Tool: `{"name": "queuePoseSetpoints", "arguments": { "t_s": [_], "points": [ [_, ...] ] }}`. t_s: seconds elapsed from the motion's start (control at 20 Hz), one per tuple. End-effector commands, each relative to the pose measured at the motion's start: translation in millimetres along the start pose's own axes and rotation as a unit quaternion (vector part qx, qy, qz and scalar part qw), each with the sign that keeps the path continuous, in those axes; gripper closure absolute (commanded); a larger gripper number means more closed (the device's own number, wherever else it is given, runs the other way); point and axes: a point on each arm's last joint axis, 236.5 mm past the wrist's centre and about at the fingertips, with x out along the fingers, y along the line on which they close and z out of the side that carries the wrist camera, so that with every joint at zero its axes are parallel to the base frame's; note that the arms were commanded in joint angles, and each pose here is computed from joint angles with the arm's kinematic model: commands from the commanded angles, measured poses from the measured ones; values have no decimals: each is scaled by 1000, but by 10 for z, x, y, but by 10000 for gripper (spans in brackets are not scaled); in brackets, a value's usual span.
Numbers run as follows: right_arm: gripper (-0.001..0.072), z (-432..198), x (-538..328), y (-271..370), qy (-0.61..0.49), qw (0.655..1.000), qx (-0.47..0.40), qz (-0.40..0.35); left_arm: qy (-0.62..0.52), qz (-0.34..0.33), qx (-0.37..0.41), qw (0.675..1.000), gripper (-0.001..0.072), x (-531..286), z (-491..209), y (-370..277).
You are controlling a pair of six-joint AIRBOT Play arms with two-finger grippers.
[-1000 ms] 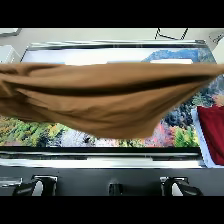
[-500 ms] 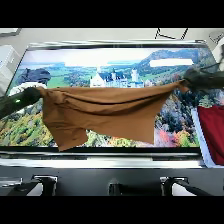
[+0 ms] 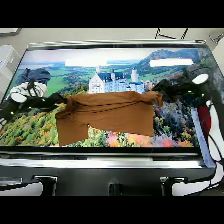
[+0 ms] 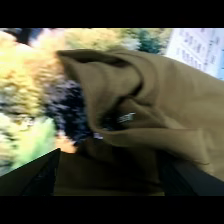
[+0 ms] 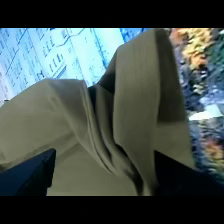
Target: Fold the clothes and pants, and hang the long-sleeved shirts on hangers.
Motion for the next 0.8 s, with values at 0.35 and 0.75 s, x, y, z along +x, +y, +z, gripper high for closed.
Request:
{"name": "queuePoseSetpoints", "arguments": {
  "t_s": [0.35,0.75],
  "points": [
    [45,-1037,-509,-1360,203,970,75,-109,150,17,-10,988,-8,-212,-543,954],
    [38,-1112,-467,-1265,213,970,84,-83,128,-49,32,990,232,241,-542,548]
  ]
}}
